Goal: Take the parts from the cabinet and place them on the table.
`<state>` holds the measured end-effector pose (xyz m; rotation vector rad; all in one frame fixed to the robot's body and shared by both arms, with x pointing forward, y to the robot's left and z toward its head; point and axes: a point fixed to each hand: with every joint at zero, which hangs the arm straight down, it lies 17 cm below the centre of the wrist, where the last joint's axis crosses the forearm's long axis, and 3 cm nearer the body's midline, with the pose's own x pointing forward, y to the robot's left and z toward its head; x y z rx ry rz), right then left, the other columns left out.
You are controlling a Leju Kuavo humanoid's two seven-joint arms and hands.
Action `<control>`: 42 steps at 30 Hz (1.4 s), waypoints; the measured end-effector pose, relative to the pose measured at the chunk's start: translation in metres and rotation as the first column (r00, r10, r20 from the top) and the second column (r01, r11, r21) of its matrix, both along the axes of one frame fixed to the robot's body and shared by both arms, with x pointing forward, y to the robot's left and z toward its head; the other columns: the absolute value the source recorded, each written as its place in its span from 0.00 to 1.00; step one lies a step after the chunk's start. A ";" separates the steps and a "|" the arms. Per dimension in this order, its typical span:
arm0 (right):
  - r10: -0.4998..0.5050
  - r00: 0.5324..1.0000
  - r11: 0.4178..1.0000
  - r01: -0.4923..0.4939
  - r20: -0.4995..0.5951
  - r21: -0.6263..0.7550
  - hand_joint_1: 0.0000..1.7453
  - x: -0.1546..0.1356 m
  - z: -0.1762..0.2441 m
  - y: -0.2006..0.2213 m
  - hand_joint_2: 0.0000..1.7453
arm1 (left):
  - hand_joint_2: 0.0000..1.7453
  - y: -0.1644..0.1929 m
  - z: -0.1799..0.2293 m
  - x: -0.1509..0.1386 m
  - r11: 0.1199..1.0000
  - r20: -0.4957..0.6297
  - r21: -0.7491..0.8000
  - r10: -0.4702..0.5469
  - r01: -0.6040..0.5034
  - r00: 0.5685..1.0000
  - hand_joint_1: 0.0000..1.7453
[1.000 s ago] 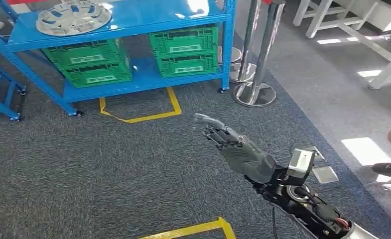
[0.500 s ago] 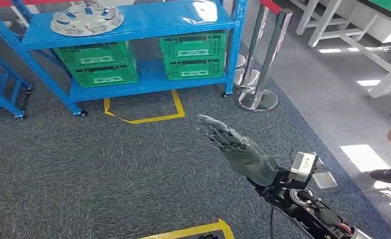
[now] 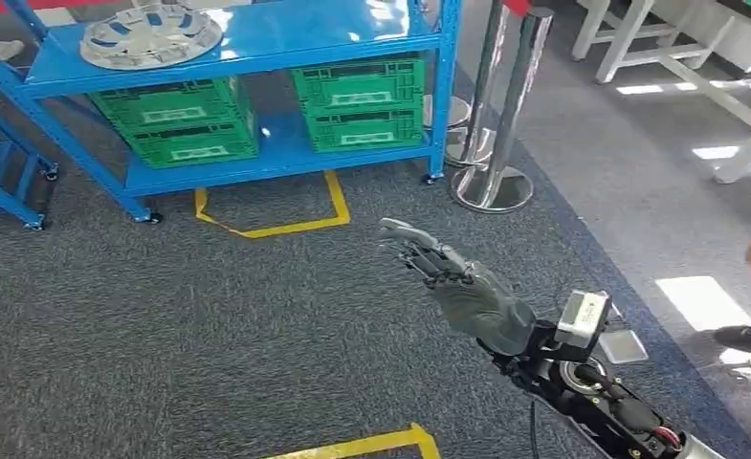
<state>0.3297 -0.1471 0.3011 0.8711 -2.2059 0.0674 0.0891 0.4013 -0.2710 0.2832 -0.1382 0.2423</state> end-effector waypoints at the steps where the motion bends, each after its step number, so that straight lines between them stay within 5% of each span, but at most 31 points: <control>1: 0.000 1.000 1.000 0.000 0.002 0.001 0.00 0.000 0.001 0.000 0.00 | 0.00 0.000 0.000 0.001 1.000 0.003 0.000 -0.005 0.005 1.000 0.00; 15: -0.011 1.000 1.000 0.011 -0.014 0.009 0.00 0.002 0.000 -0.004 0.00 | 0.00 0.004 0.001 0.001 1.000 0.006 0.006 -0.013 0.013 1.000 0.00; 21: -0.085 0.987 0.994 0.094 -0.137 0.060 0.00 0.025 -0.025 -0.035 0.00 | 0.00 0.005 0.001 0.000 1.000 -0.001 0.006 -0.002 0.002 1.000 0.00; 31: -0.144 0.972 0.986 0.157 -0.187 0.052 0.00 0.033 -0.049 -0.058 0.00 | 0.00 0.005 0.001 -0.001 1.000 -0.004 0.004 0.005 -0.005 1.000 0.00; 34: -0.272 0.935 0.962 0.262 -0.226 -0.076 0.00 0.047 -0.067 -0.066 0.00 | 0.00 0.005 0.001 -0.001 1.000 -0.003 0.003 0.009 -0.009 1.000 0.00; 35: -0.340 0.906 0.939 0.313 -0.253 -0.141 0.00 0.055 -0.079 -0.073 1.00 | 0.00 0.005 0.001 -0.001 1.000 -0.003 0.003 0.011 -0.011 1.000 0.00; 37: -0.478 0.801 0.877 0.412 -0.362 -0.247 0.00 0.075 -0.119 -0.103 1.00 | 0.00 0.004 0.001 -0.001 1.000 -0.004 0.002 0.010 -0.010 1.000 0.00; 42: -0.603 0.549 0.798 0.435 -0.579 -0.418 0.00 0.091 -0.251 -0.179 1.00 | 0.00 0.000 0.000 -0.003 1.000 -0.017 -0.004 0.002 -0.002 1.000 0.00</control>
